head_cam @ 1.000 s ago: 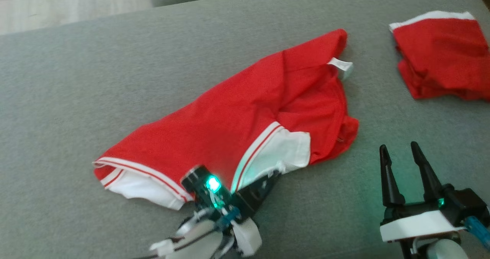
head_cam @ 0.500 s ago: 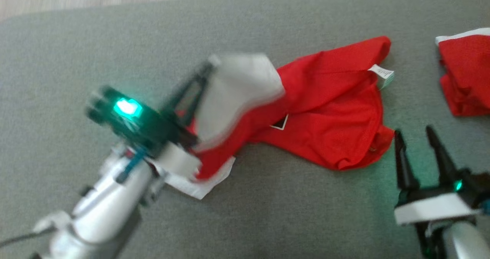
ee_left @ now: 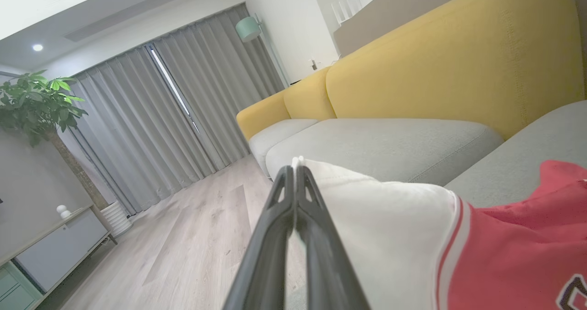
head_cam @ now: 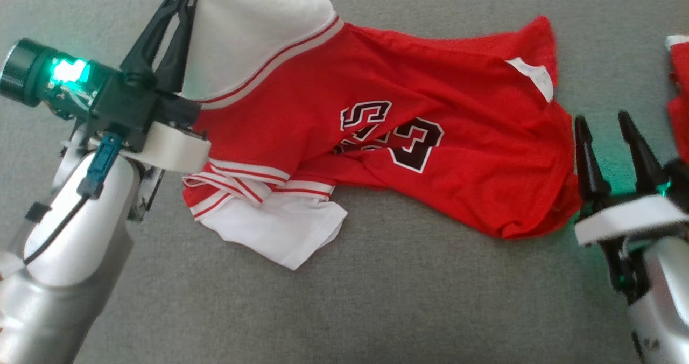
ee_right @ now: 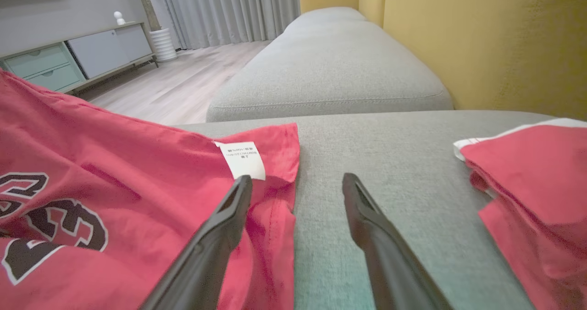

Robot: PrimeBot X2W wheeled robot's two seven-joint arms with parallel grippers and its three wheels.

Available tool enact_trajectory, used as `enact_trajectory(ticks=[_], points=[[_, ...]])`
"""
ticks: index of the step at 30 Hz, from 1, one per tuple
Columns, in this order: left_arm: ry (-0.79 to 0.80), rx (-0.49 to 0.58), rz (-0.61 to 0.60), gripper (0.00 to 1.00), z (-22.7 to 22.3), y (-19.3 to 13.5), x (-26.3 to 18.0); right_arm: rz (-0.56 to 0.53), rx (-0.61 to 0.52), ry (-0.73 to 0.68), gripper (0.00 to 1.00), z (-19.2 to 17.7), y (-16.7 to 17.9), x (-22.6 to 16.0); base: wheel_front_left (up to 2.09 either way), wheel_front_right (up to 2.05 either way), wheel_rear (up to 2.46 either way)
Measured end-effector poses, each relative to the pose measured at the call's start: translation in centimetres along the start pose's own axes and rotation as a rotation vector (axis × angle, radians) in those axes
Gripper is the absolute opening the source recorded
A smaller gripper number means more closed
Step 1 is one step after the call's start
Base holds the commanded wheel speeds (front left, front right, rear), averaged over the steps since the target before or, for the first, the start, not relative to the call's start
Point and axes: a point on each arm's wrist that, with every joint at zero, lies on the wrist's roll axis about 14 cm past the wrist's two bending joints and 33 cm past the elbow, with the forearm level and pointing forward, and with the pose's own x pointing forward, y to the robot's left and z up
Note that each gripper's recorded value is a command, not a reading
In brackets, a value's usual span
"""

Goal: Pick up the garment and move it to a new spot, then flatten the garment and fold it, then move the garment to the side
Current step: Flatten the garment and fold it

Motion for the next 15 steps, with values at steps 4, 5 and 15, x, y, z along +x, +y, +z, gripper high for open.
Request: enact_trajectory(ticks=[4,5,15], points=[[0.021,0.007,0.005,0.0,-1.2,0.5,0.1,0.022,0.031,0.032,1.0,-0.1,0.4,1.9,0.0,0.0,0.0],[0.023,0.007,0.008,0.0,-1.4,0.6,0.2,0.028,0.044,0.039,1.0,-0.2,0.6,2.4,0.0,0.0,0.0],[0.034,0.017,0.014,0.0,-2.4,1.3,0.9,0.055,-0.029,0.22,1.0,0.0,-0.9,7.1,0.0,0.0,0.0]])
